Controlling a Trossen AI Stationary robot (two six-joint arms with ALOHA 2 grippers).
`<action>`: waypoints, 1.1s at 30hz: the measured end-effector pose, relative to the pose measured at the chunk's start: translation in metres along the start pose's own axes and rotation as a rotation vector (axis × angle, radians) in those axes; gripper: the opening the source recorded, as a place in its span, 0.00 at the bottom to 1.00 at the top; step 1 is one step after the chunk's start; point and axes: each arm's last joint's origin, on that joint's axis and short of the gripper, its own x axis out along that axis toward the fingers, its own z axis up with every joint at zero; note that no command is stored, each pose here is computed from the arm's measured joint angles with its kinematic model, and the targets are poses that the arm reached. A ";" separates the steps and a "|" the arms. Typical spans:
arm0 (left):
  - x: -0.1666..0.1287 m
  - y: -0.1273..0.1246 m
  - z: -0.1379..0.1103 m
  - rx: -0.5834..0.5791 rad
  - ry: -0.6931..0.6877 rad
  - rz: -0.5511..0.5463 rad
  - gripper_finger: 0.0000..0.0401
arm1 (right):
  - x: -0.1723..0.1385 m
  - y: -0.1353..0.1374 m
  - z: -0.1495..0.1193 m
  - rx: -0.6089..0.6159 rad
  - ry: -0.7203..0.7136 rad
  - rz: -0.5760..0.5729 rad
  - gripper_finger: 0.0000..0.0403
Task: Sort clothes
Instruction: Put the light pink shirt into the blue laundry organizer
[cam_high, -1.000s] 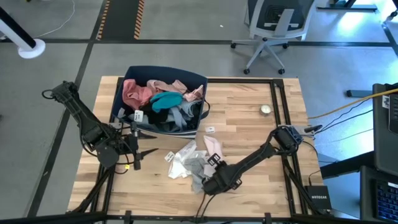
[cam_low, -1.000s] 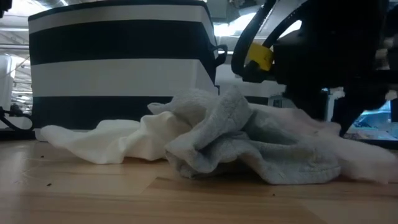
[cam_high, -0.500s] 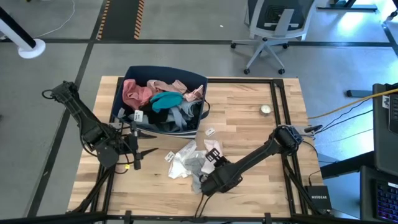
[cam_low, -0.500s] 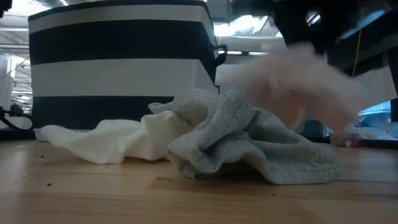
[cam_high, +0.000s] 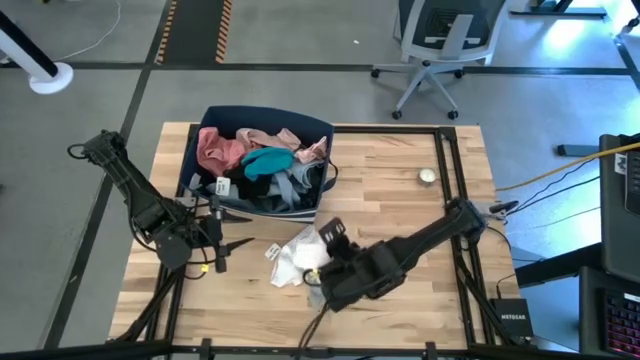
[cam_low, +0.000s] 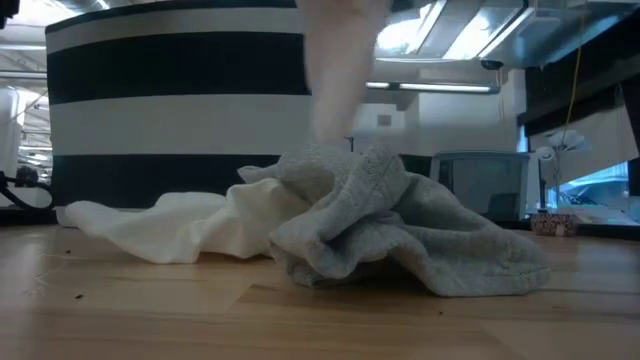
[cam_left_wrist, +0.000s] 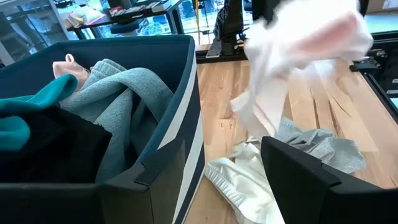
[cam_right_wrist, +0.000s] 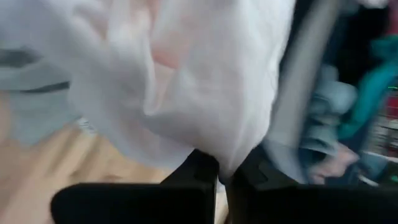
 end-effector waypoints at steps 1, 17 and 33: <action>0.000 0.000 0.000 -0.001 -0.001 0.000 0.52 | -0.002 -0.006 -0.002 0.009 -0.015 -0.031 0.05; 0.000 0.000 0.000 -0.002 0.000 0.002 0.52 | -0.063 -0.112 -0.041 0.258 -0.195 -0.529 0.07; 0.000 0.000 0.000 0.005 0.001 0.002 0.52 | 0.011 -0.173 -0.095 0.321 -0.075 -0.298 0.07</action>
